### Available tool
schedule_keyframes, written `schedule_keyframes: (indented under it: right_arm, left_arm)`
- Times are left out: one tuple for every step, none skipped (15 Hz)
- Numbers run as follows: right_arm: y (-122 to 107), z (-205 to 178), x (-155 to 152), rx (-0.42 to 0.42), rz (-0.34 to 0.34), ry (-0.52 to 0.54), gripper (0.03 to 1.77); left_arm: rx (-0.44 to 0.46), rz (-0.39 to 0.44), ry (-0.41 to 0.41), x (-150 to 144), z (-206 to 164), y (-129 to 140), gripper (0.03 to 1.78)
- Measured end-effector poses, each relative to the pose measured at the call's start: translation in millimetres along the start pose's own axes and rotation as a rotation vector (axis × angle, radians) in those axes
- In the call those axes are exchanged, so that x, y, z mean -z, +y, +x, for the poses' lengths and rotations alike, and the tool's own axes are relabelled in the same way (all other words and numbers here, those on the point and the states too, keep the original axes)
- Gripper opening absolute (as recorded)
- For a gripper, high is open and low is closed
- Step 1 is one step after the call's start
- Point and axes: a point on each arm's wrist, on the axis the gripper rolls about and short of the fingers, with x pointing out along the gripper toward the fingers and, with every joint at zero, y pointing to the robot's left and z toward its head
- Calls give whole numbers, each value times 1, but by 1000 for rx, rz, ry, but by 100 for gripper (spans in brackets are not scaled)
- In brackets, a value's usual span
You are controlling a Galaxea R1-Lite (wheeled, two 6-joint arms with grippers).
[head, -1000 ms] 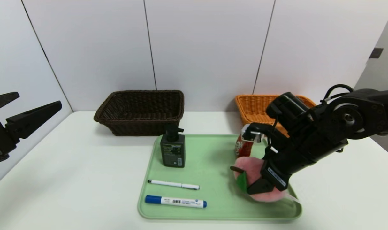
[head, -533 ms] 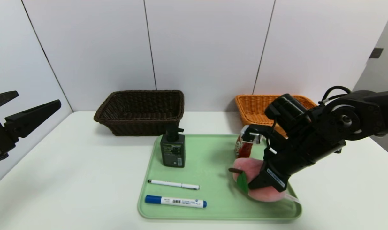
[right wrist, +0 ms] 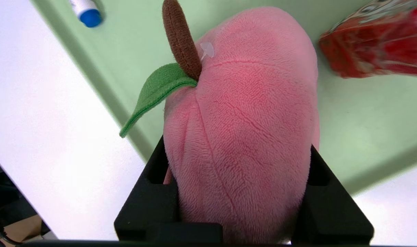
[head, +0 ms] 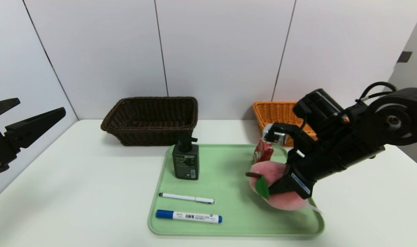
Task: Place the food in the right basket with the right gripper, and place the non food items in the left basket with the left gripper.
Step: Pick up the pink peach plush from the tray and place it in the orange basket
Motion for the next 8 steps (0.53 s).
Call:
schedule_keyframes:
  right_arm:
    - [4,-11,0,9,-8,-28,78]
    - [7,-22,-1,17,-17,-58,77]
    - [11,-33,-1,22,-29,-92,77]
    - [16,-46,-2,22,-43,-136,77]
    - [20,-59,-4,18,-58,-187,77]
    - [23,-72,-7,22,-71,-237,77]
    - [22,-86,-11,46,-77,-285,77]
    - [19,-99,-13,80,-73,-324,77]
  left_arm:
    - [0,4,2,1,0,0,169]
    - [1,8,4,1,0,0,169]
    - [1,8,3,1,0,0,169]
    - [0,8,1,0,0,0,169]
    - [0,8,1,0,0,0,169]
    - [1,7,3,1,-1,0,169]
    - [2,7,3,1,-2,0,169]
    - [3,8,3,2,-2,-1,169]
